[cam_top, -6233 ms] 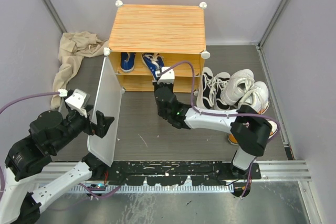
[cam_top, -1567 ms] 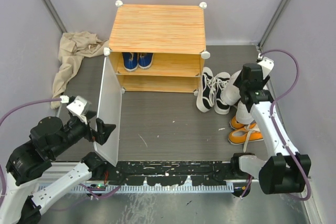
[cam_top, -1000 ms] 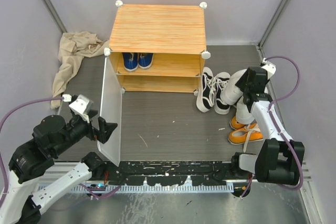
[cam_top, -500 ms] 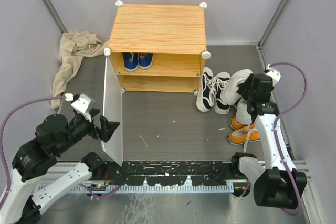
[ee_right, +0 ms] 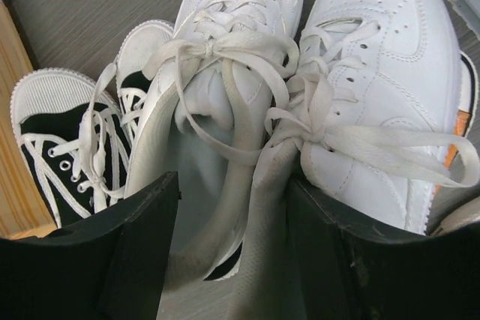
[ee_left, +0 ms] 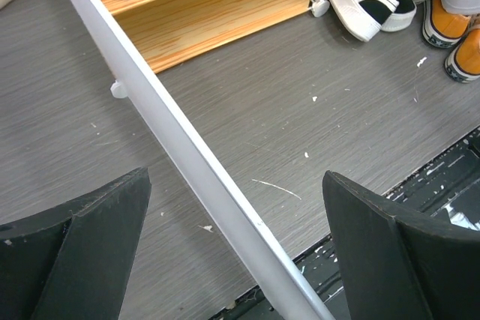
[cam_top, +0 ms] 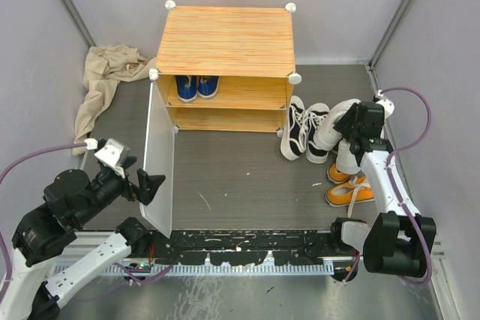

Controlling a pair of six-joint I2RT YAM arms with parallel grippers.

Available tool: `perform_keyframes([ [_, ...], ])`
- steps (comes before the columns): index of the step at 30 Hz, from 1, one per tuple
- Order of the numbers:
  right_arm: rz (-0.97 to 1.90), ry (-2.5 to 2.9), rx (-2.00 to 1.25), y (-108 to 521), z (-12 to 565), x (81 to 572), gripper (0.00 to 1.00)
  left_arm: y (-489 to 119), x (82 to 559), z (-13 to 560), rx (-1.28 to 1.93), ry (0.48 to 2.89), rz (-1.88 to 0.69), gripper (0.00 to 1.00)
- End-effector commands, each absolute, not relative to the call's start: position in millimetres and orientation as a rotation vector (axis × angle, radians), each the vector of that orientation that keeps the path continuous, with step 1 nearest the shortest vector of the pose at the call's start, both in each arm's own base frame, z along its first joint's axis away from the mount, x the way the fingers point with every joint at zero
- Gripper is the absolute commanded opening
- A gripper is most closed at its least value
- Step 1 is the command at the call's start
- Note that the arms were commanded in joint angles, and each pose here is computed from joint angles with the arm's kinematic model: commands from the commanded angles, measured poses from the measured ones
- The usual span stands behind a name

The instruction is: Place and organize the shoes in the shoe cabinet

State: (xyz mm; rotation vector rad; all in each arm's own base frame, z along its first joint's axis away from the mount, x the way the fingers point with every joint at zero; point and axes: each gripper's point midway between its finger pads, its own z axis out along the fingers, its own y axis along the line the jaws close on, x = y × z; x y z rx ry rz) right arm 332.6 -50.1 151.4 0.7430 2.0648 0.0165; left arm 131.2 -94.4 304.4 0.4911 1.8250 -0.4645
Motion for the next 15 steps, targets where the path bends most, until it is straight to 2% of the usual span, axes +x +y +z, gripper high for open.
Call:
perform_keyframes([
  [1,0.023,2.176,0.751,-43,108,325,0.64,-77,125,297,0.503,1.835,-0.392,0.98],
  [10,0.055,2.266,0.766,-39,63,336,0.62,-72,123,300,0.499,1.848,-0.378,0.98],
  [11,0.065,2.271,0.763,-39,60,337,0.57,-72,123,299,0.498,1.849,-0.377,0.98],
  [15,0.126,2.280,0.719,-31,59,333,0.13,-74,124,300,0.487,1.850,-0.386,0.98],
])
